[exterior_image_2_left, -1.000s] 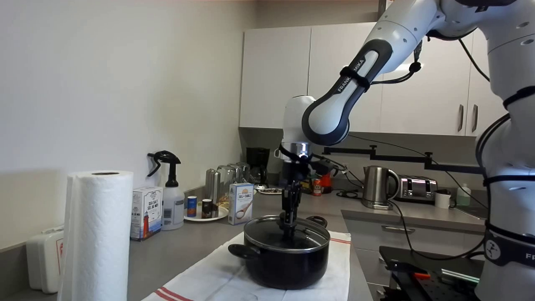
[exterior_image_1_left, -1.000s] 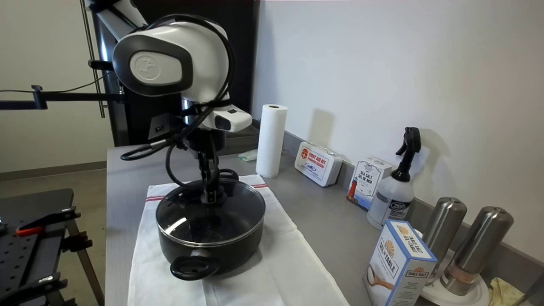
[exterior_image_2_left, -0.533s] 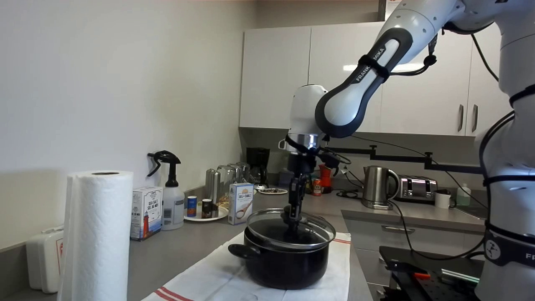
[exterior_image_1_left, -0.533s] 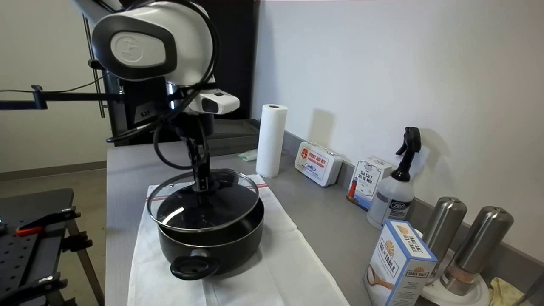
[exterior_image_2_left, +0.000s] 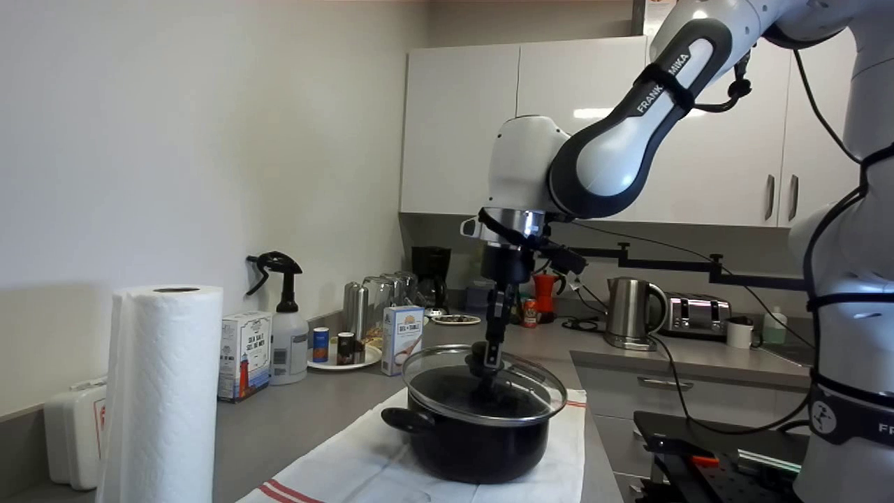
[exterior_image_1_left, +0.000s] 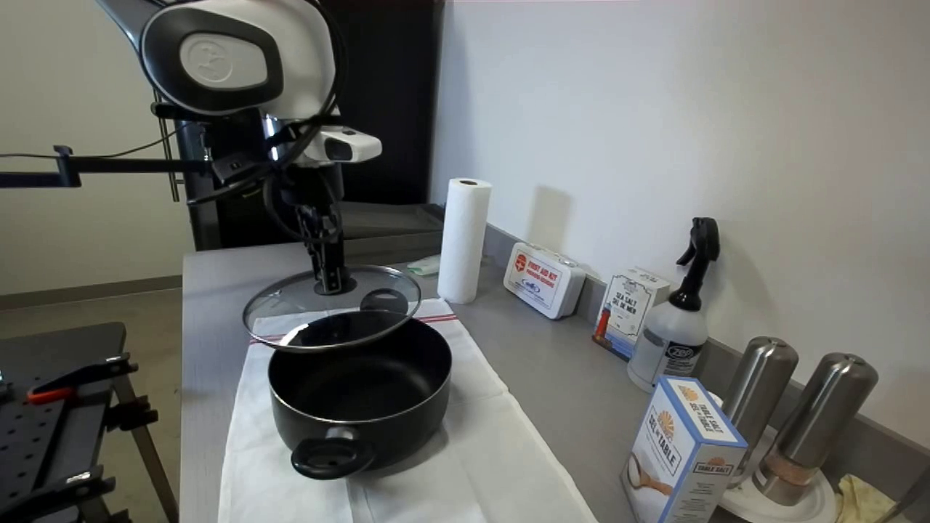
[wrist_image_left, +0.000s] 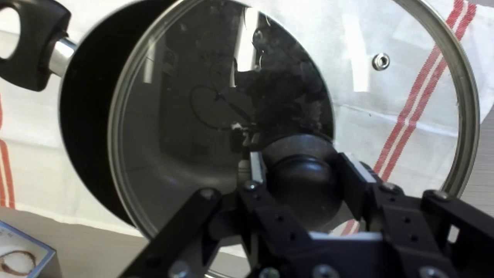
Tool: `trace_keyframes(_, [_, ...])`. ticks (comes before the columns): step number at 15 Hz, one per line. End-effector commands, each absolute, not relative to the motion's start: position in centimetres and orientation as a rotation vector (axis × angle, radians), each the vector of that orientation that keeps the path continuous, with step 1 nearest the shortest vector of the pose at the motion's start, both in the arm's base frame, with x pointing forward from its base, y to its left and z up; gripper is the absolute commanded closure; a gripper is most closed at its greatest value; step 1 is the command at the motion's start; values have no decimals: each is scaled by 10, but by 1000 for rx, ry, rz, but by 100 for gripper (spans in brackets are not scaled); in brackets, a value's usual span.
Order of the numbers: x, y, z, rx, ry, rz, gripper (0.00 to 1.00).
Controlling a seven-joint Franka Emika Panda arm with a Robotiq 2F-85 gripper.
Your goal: Remove the lid from the pot and place it on the counter top
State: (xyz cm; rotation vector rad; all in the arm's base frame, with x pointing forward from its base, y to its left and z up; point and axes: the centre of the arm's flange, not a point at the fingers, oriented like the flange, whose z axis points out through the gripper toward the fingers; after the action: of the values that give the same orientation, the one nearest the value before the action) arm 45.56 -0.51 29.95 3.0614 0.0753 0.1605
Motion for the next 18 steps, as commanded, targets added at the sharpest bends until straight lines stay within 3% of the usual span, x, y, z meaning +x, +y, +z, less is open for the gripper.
trace_keyframes(1, [454,34,314,3028,184,191,76])
trace_keyframes(11, [459,148,272,2955,569,109,76])
trace_keyframes(18, [467,181,215,2944,697,-13,76])
